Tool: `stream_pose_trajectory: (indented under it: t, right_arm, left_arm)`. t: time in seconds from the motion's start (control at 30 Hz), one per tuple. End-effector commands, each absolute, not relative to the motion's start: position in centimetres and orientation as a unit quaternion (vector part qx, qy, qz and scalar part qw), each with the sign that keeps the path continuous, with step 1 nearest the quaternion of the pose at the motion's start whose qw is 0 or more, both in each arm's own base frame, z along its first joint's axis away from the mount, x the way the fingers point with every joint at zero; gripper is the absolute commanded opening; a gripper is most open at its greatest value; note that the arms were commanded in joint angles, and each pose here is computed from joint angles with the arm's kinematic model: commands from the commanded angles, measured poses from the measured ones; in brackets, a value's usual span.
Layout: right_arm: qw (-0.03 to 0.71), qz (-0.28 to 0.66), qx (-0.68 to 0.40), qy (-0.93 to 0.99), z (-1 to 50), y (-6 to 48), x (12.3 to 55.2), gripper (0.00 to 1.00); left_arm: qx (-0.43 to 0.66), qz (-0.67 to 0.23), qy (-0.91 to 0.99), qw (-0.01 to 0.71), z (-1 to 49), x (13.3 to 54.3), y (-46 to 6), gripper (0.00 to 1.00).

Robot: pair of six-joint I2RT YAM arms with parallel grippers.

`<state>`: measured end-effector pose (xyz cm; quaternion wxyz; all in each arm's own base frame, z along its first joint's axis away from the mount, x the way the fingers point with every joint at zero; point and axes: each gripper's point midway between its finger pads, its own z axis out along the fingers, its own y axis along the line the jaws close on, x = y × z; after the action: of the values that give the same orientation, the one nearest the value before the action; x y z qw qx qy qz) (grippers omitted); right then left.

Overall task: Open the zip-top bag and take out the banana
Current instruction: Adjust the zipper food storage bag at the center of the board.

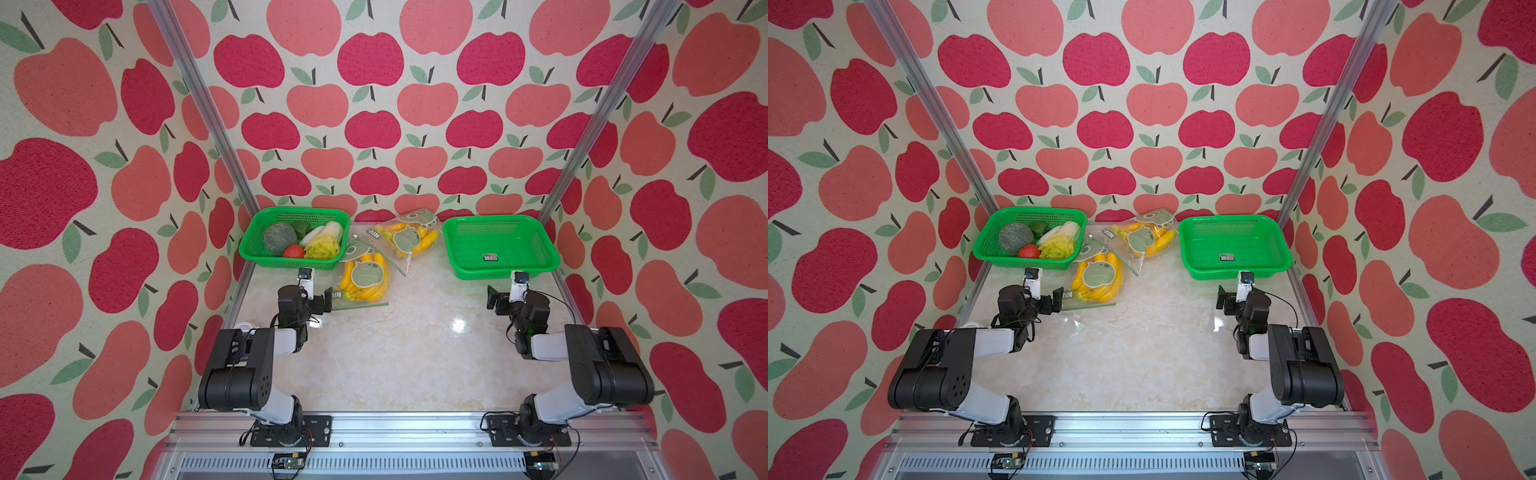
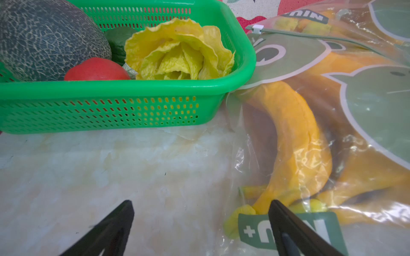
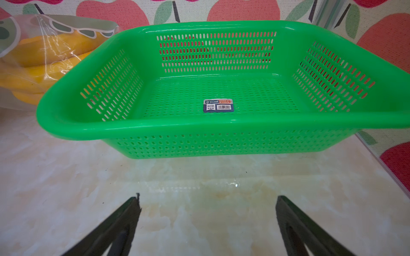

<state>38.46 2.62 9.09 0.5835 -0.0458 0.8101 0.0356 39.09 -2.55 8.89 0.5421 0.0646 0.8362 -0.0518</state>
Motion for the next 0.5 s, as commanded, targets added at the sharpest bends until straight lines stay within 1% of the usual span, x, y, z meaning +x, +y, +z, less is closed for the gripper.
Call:
stream_pose_trajectory:
  t: [0.0, 0.13, 0.2, 0.27, 0.33, 0.4, 0.43, 0.47]
  right_arm:
    - [0.607, 0.044, -0.063, 0.791, 10.9, 3.6, 37.9, 0.99]
    - [0.618, 0.026, -0.105, 0.779, 13.5, 5.4, 37.1, 0.99]
    - [0.627, 0.031, -0.124, 0.768, 15.3, 6.6, 36.5, 0.99]
    - [0.641, 0.065, -0.122, 0.755, 17.8, 7.6, 35.6, 0.99]
    - [0.655, 0.092, -0.099, 0.743, 20.2, 7.8, 34.8, 0.99]
    - [0.661, 0.113, -0.051, 0.74, 22.0, 7.1, 34.1, 0.99]
    - [0.659, 0.124, -0.02, 0.742, 22.6, 6.5, 33.7, 0.99]
    - [0.652, 0.131, 0.01, 0.747, 22.9, 6.0, 33.3, 0.99]
  left_arm:
    - [0.072, -0.033, 0.825, 0.56, 11.5, 38.7, -2.5, 0.98]
    - [0.069, -0.026, 0.809, 0.583, 15.5, 37.3, -2.9, 0.98]
    - [0.041, -0.023, 0.806, 0.59, 17.8, 36.6, -2.6, 0.98]
    - [-0.008, -0.024, 0.8, 0.599, 20.5, 35.5, -1.7, 0.98]
    - [-0.063, -0.04, 0.797, 0.6, 22.1, 34.5, -1.0, 0.98]
    - [-0.118, -0.061, 0.795, 0.592, 23.2, 33.4, -0.3, 0.98]
    - [-0.159, -0.072, 0.795, 0.581, 23.4, 32.7, 0.2, 0.98]
    - [-0.224, -0.076, 0.795, 0.559, 22.8, 31.8, 1.3, 0.98]
